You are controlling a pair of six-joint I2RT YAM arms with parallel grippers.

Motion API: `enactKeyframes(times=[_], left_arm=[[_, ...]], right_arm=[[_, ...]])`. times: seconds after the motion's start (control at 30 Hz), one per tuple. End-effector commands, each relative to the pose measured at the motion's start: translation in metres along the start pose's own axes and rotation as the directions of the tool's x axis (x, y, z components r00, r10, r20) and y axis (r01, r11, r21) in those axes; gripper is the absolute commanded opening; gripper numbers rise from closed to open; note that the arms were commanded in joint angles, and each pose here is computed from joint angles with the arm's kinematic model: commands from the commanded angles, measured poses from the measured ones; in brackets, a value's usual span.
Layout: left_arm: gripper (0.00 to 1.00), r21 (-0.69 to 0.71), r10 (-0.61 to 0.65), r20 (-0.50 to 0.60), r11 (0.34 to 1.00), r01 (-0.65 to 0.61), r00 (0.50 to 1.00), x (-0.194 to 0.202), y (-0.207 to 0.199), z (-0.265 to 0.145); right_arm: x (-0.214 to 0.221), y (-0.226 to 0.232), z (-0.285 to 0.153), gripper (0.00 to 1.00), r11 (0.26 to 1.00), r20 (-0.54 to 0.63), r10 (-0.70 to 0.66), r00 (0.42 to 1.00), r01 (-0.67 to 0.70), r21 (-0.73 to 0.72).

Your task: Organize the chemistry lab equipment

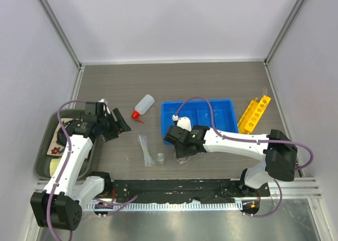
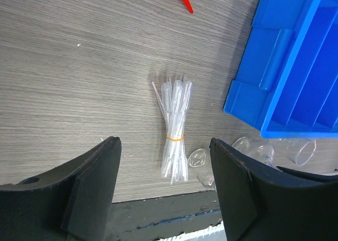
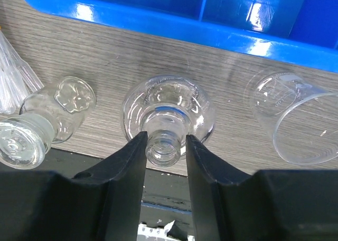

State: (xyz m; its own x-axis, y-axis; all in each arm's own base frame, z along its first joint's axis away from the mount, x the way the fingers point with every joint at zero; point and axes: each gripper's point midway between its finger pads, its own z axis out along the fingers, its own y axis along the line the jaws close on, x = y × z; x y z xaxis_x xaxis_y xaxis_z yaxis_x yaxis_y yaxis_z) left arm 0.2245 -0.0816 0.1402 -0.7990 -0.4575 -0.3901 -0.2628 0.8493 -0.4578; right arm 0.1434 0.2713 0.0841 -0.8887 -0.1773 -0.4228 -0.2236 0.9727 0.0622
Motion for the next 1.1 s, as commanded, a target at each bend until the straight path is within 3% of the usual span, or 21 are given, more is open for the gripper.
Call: enactKeyframes(times=[0.0, 0.27, 0.47, 0.77, 1.07], left_arm=[[0.72, 0.031, 0.016, 0.03, 0.999, -0.017, 0.999, -0.008, -0.007, -0.004], [0.71, 0.038, 0.031, 0.029, 0.999, -0.032, 0.999, -0.008, -0.009, -0.007], [0.64, 0.057, 0.05, 0.025, 0.997, -0.051, 0.998, -0.007, -0.013, -0.016], [0.64, 0.136, 0.094, 0.042, 0.986, -0.099, 0.995, -0.002, -0.028, -0.038], [0.67, 0.239, 0.142, 0.029, 0.96, -0.145, 0.989, 0.008, -0.048, -0.048]], right_arm=[[-0.006, 0.002, -0.006, 0.38, 1.0, 0.032, 0.019, 0.999, -0.019, -0.009], [-0.01, 0.008, -0.011, 0.01, 1.0, 0.035, 0.007, 0.999, -0.007, -0.007], [-0.016, 0.015, -0.034, 0.01, 1.0, 0.058, -0.008, 0.998, 0.009, -0.018], [-0.031, 0.026, -0.1, 0.01, 0.995, 0.115, -0.002, 0.993, 0.014, -0.099], [-0.085, -0.015, -0.14, 0.01, 0.998, 0.242, 0.062, 0.968, -0.059, -0.019]])
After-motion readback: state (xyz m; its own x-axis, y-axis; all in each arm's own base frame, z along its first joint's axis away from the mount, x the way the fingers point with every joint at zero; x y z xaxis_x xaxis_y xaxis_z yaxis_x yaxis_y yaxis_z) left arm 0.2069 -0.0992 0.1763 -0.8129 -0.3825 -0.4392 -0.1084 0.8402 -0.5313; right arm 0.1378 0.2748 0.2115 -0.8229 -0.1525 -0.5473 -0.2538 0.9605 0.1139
